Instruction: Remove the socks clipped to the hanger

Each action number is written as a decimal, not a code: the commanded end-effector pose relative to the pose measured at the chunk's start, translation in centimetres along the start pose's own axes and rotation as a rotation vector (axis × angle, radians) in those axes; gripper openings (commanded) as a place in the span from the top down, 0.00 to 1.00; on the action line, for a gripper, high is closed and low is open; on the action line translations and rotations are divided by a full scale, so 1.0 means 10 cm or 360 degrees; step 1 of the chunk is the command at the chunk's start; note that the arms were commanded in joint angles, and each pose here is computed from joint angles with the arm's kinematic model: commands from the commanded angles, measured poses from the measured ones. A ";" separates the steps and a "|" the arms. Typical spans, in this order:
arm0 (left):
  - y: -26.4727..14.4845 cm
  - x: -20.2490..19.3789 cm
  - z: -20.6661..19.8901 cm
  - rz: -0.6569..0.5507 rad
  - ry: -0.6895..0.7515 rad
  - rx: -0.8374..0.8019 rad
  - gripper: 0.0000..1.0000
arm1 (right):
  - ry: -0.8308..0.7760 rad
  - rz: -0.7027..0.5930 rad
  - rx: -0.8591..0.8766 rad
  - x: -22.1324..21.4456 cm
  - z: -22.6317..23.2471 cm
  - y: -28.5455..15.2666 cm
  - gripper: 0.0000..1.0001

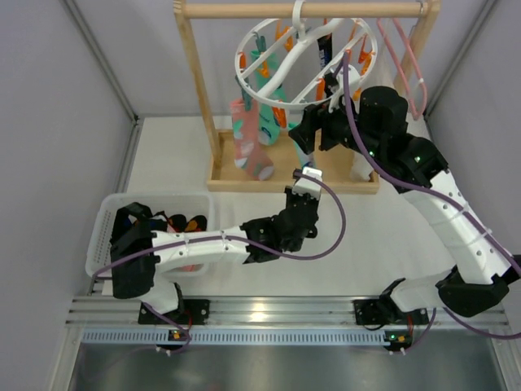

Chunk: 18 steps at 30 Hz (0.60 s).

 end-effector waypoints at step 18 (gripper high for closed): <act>-0.30 0.19 0.40 -0.0085 -0.0411 -0.0178 1.00 | 0.0075 -0.0339 0.0307 0.27 0.18 0.25 0.28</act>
Point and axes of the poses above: each gripper's point midway between its finger pads, its own y axis out along the fingers, its own z axis along the line the jaws close on, x = y × z, the point moved 5 cm from there along -y, back along the fingers, and after that the axes turned 11 degrees about y, right-handed, at the moved point
